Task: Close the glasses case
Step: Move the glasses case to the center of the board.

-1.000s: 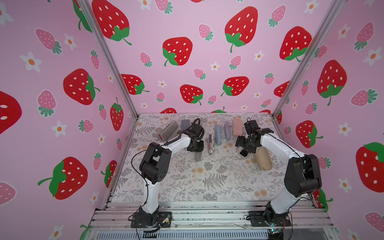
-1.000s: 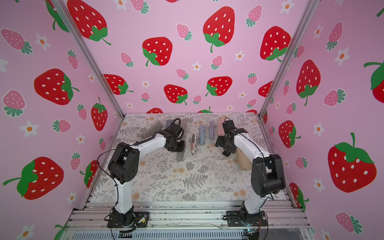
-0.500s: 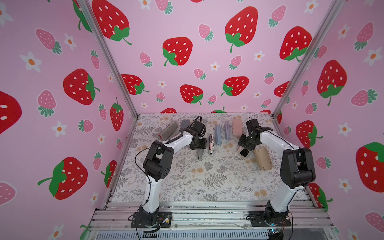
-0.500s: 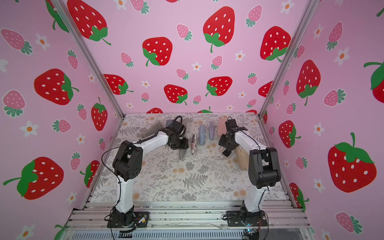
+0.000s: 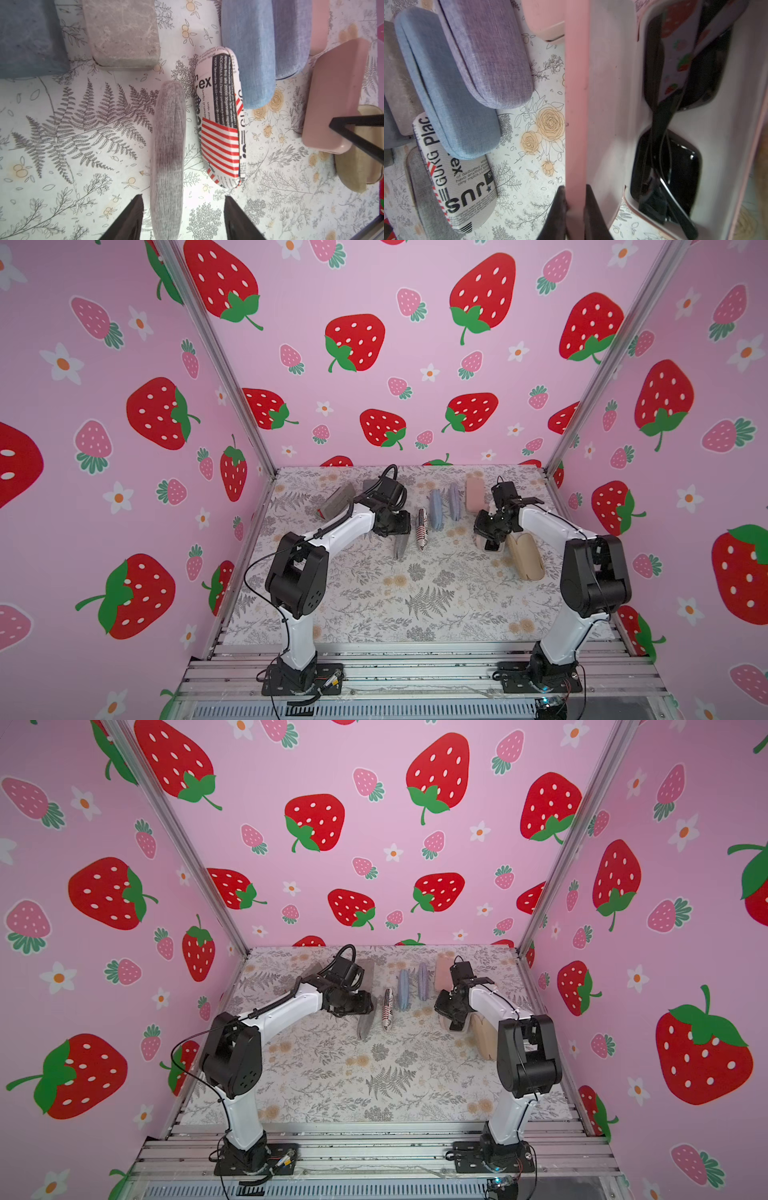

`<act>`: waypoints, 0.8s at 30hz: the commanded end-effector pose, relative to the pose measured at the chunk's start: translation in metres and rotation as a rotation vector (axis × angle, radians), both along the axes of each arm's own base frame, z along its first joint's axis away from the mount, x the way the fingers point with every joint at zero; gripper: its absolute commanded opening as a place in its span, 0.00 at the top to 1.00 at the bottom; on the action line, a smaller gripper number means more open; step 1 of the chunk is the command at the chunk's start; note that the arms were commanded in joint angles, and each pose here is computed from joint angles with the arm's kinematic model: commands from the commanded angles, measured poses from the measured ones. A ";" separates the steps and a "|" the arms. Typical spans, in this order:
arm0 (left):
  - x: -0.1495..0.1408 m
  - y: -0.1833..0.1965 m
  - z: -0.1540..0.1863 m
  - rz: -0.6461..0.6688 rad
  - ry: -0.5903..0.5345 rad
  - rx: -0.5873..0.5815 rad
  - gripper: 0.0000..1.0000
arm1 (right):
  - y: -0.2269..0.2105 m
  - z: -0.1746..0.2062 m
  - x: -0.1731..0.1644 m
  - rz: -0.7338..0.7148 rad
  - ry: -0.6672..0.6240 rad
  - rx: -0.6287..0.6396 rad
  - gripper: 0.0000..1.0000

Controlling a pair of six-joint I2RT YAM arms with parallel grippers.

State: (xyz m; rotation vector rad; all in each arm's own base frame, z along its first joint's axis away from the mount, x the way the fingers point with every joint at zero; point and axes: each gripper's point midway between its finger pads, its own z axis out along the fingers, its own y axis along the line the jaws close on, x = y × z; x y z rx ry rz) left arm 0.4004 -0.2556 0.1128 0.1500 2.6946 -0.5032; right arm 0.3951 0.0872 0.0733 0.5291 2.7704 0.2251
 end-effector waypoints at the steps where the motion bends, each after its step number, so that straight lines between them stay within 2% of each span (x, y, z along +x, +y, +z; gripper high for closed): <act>1: -0.011 0.012 -0.005 0.025 0.011 0.031 0.39 | 0.001 0.006 -0.012 -0.012 -0.003 0.037 0.89; 11: -0.041 0.029 -0.002 0.047 0.007 0.029 0.39 | 0.022 0.018 -0.041 0.026 -0.029 0.073 0.90; 24: -0.093 0.052 -0.008 0.090 -0.001 0.033 0.38 | 0.112 0.021 -0.104 0.196 -0.068 0.088 0.89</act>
